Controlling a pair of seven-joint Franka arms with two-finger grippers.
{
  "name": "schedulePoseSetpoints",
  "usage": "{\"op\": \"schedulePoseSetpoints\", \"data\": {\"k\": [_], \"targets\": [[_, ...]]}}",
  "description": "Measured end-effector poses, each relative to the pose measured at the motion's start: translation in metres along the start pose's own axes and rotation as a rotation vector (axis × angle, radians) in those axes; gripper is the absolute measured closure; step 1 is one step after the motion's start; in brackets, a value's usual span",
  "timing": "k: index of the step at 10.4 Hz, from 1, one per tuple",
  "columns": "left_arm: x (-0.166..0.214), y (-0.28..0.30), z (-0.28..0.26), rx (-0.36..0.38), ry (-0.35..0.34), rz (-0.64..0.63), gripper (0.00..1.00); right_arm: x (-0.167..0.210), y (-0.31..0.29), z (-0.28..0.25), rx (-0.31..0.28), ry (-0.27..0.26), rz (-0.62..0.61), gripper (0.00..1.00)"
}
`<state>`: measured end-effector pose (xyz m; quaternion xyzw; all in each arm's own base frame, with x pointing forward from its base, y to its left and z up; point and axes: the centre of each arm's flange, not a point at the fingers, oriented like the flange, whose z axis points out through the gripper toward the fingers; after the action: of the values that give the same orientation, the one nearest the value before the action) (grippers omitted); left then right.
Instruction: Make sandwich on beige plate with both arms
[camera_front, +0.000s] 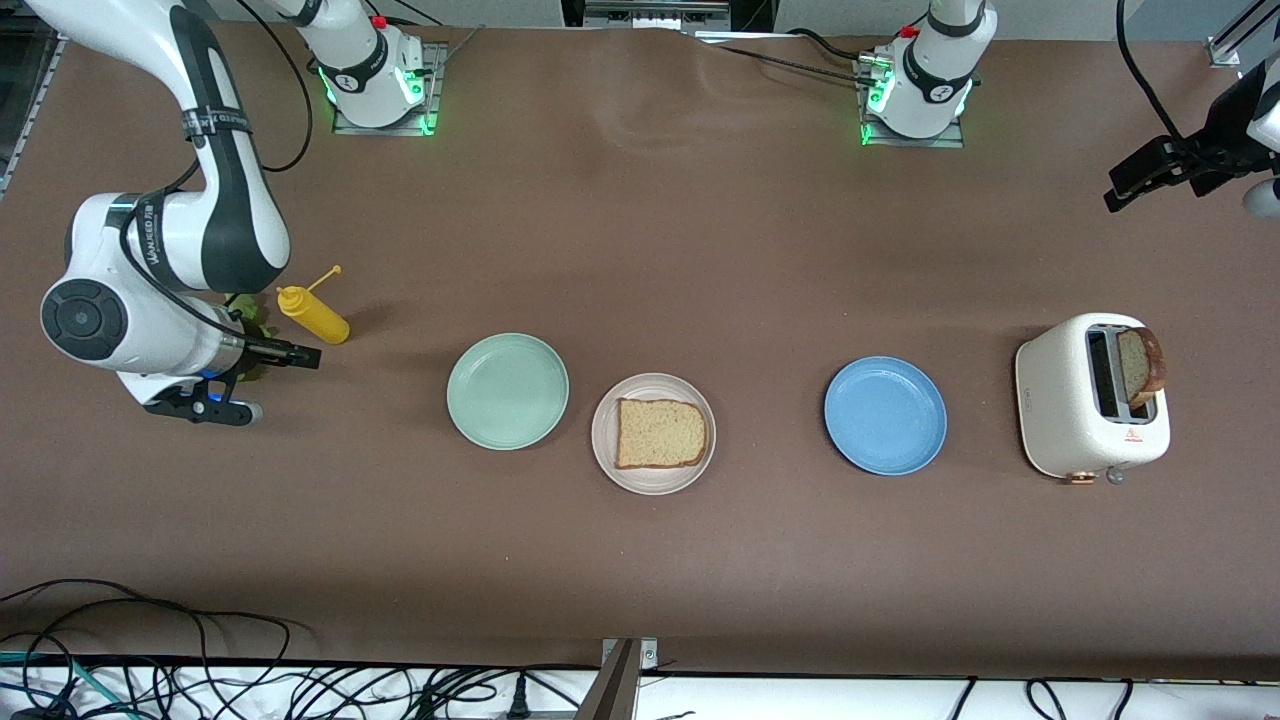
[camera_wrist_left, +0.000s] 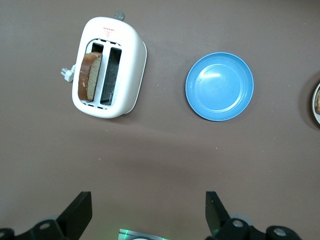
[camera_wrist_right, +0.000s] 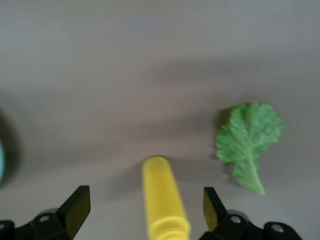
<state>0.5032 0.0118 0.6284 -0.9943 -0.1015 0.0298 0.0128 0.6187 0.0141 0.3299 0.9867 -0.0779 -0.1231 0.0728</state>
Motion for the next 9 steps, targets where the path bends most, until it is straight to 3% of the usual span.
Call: {"op": "schedulePoseSetpoints", "data": {"k": [4,9], "targets": [[0.0,0.0,0.0,0.0,-0.001,-0.001,0.0,-0.008,0.075,0.05,-0.05,-0.091,0.085,0.0],[0.001,-0.001,0.001,0.0,-0.001,-0.002,0.0,-0.023,0.105,0.111,-0.055,-0.052,0.11,0.0]]}}
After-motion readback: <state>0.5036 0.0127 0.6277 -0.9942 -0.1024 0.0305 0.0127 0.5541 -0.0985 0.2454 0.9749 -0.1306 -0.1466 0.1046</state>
